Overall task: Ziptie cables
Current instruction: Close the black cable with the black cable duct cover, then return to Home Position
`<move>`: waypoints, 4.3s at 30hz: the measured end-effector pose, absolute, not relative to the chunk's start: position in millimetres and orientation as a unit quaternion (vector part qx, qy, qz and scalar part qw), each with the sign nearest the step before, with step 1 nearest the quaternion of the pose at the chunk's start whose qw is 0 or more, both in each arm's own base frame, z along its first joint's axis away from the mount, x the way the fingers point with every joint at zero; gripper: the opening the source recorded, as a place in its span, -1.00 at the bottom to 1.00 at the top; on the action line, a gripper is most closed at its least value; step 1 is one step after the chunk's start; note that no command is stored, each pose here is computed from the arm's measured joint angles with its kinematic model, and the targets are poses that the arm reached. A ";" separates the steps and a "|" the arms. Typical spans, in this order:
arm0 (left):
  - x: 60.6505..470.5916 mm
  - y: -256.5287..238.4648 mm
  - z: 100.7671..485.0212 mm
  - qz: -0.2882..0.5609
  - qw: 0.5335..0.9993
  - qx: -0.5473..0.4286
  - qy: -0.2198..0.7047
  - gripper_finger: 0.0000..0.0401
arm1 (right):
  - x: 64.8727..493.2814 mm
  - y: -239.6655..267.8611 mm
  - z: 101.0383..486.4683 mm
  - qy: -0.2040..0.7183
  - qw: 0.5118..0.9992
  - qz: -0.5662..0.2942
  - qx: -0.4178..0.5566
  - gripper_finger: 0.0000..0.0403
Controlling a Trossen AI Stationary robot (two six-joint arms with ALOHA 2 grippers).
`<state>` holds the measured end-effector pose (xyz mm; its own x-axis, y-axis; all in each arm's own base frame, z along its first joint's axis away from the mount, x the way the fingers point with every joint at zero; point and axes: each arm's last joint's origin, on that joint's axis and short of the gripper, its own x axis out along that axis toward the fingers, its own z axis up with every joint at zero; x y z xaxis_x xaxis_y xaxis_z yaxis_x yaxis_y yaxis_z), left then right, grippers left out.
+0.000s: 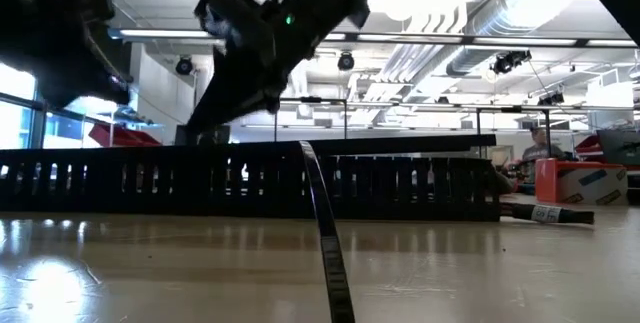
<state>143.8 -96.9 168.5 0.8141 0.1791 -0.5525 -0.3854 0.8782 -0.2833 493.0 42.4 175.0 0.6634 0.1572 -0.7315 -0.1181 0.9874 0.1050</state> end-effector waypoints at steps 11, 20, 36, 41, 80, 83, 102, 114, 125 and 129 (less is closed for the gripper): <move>186.9 -108.4 145.8 0.106 0.950 -0.142 0.256 -1.00 | 449.6 63.9 221.9 0.446 0.891 0.031 -0.078 -1.00; 206.1 -107.5 121.2 0.094 0.943 -0.144 0.285 -1.00 | 371.3 75.5 190.6 0.417 0.909 0.010 0.017 -1.00; 212.2 -98.9 122.0 0.082 0.937 -0.178 0.291 -1.00 | 330.7 84.6 144.2 0.390 0.916 -0.063 0.068 -1.00; 226.2 -99.0 148.0 0.051 0.952 -0.175 0.246 -1.00 | 330.0 83.9 147.0 0.382 0.921 -0.066 0.047 -1.00; 196.8 -30.2 225.6 0.104 0.957 -0.191 0.193 -1.00 | 282.0 49.9 145.2 0.241 0.967 -0.054 0.066 -1.00; 176.7 -25.6 244.6 0.105 0.964 -0.190 0.151 -1.00 | 267.5 48.6 175.5 0.236 0.971 -0.021 0.044 -1.00; 99.5 -6.7 214.0 0.143 0.969 -0.200 0.038 -1.00 | 132.8 22.3 164.9 0.011 0.992 0.019 0.123 -1.00; 83.8 2.6 175.2 0.181 0.962 -0.191 0.067 -1.00 | 132.0 19.7 160.0 0.038 0.991 0.037 0.122 -1.00; 87.0 3.1 169.7 0.119 0.978 -0.148 0.089 -1.00 | 123.8 19.4 169.3 0.004 0.989 0.109 0.096 -1.00; 86.8 5.1 169.8 0.149 0.978 -0.117 0.087 -1.00 | 118.2 16.0 170.8 -0.006 0.994 0.065 0.088 -1.00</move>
<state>86.8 5.1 169.8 0.9403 0.2713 -0.2054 -0.3122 0.9280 -0.2035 118.2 16.0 170.8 0.9914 0.1286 0.0235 -0.1308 0.9761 0.1736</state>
